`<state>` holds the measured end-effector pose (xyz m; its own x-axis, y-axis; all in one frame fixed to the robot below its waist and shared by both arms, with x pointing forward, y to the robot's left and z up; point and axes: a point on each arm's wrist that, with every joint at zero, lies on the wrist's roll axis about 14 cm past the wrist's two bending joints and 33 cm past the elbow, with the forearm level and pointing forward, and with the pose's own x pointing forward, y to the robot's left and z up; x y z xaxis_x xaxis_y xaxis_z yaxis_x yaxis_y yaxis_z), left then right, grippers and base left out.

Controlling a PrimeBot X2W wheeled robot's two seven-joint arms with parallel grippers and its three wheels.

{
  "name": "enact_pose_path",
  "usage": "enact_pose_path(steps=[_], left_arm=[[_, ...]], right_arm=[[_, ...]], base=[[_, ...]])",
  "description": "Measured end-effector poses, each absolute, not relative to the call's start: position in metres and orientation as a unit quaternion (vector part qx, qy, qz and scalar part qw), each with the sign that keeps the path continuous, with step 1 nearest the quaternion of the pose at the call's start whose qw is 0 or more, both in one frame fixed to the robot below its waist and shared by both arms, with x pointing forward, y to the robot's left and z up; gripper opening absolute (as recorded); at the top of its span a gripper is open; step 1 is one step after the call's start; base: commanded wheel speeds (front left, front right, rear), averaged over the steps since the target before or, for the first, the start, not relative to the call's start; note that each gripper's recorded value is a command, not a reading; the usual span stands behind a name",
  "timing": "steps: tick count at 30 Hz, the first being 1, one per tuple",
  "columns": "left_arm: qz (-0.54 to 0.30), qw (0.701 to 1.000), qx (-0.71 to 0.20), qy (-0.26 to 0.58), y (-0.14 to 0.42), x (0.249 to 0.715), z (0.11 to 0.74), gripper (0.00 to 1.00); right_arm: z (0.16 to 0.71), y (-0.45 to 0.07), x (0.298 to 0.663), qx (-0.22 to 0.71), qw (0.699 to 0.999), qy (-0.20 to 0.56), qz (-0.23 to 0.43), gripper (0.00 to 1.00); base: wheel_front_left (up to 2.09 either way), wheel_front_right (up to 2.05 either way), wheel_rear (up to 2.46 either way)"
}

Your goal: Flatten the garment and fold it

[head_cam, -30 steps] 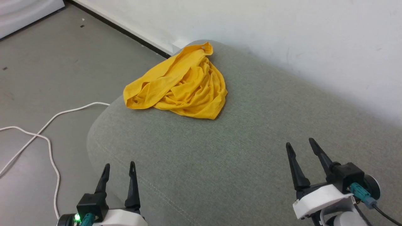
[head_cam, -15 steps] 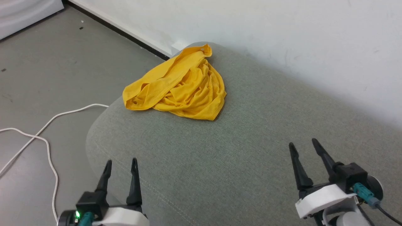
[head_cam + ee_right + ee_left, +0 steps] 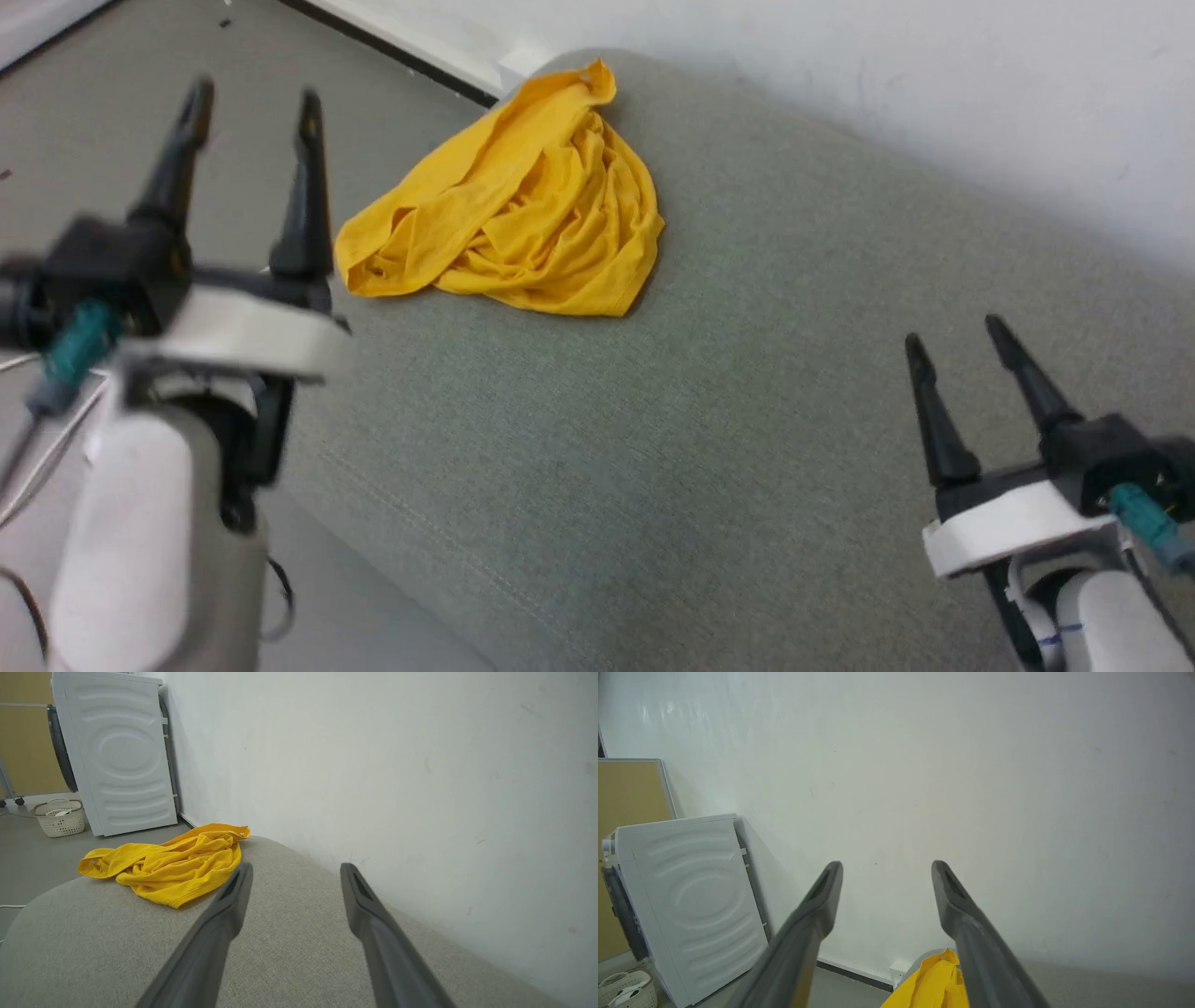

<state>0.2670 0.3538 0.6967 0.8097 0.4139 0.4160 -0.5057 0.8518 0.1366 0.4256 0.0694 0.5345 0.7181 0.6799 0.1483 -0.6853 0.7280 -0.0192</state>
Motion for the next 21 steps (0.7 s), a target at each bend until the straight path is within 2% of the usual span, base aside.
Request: enact_pose_path(steps=[3, 7, 14, 21], left_arm=[[0.233, 0.944, 0.158, -0.171, 0.364, 0.298, 0.715, 1.00], [0.233, 0.956, 0.139, -0.113, 0.387, 0.340, 0.704, 1.00], [0.216, 0.971, 0.097, 0.027, 0.412, 0.406, 0.641, 1.00], [0.191, 0.969, 0.067, 0.141, 0.411, 0.451, 0.567, 1.00]], right_arm=[[0.542, 0.065, 0.439, 0.011, 0.926, -0.080, 0.369, 1.00], [0.550, 0.063, 0.452, 0.003, 0.922, -0.090, 0.376, 1.00], [0.548, 0.050, 0.474, 0.010, 0.923, -0.083, 0.376, 1.00], [0.535, 0.027, 0.492, 0.010, 0.932, -0.067, 0.355, 1.00]], base=[[0.00, 0.00, 0.00], [0.00, 0.00, 0.00], [0.00, 0.00, 0.00], [0.00, 0.00, 0.00]])
